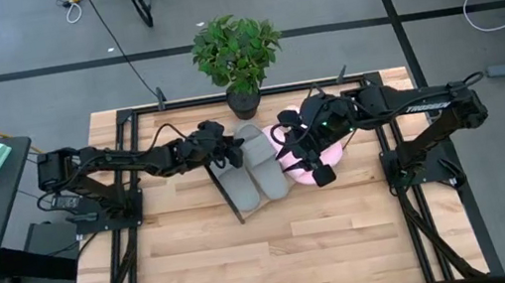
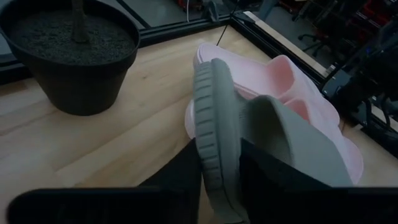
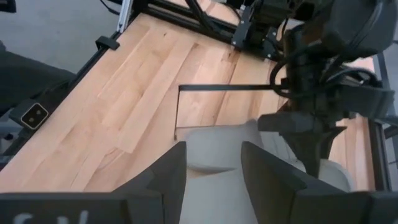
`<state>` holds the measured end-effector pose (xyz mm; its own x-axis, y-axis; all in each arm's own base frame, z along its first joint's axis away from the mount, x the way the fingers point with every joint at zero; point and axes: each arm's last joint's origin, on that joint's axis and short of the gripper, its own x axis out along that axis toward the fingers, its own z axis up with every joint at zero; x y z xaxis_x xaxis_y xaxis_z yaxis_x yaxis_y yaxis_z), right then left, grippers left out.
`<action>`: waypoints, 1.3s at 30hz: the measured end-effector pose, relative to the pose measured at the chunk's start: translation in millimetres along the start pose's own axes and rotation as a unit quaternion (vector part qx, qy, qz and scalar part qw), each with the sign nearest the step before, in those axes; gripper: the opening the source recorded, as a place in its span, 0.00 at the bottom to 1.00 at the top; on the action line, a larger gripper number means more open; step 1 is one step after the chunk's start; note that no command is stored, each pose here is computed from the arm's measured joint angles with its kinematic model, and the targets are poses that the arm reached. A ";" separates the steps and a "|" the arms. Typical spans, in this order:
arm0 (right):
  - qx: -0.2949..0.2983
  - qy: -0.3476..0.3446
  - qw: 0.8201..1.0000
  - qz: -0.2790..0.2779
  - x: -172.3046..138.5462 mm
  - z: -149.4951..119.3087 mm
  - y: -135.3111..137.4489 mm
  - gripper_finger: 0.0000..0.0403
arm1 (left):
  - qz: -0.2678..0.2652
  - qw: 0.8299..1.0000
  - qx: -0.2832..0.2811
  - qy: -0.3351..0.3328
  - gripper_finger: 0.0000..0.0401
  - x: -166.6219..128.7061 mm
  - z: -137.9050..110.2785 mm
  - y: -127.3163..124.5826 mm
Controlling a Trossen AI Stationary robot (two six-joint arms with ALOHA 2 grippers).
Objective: Pick and place slides into the shelf
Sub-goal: Put the gray slipper on the shelf
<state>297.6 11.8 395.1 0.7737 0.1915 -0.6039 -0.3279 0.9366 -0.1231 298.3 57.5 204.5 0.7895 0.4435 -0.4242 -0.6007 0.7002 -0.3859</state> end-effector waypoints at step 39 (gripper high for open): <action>-0.013 -0.029 0.999 0.038 5.8 11.6 25.8 0.39 | 0.044 0.984 0.170 -0.036 0.73 -23.0 21.0 3.2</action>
<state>299.9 40.5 397.5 0.7757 0.2793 -0.5659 -0.4004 0.9110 -0.0992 280.9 61.3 230.2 0.7500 0.5415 -0.3797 -0.6005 0.7982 -0.0478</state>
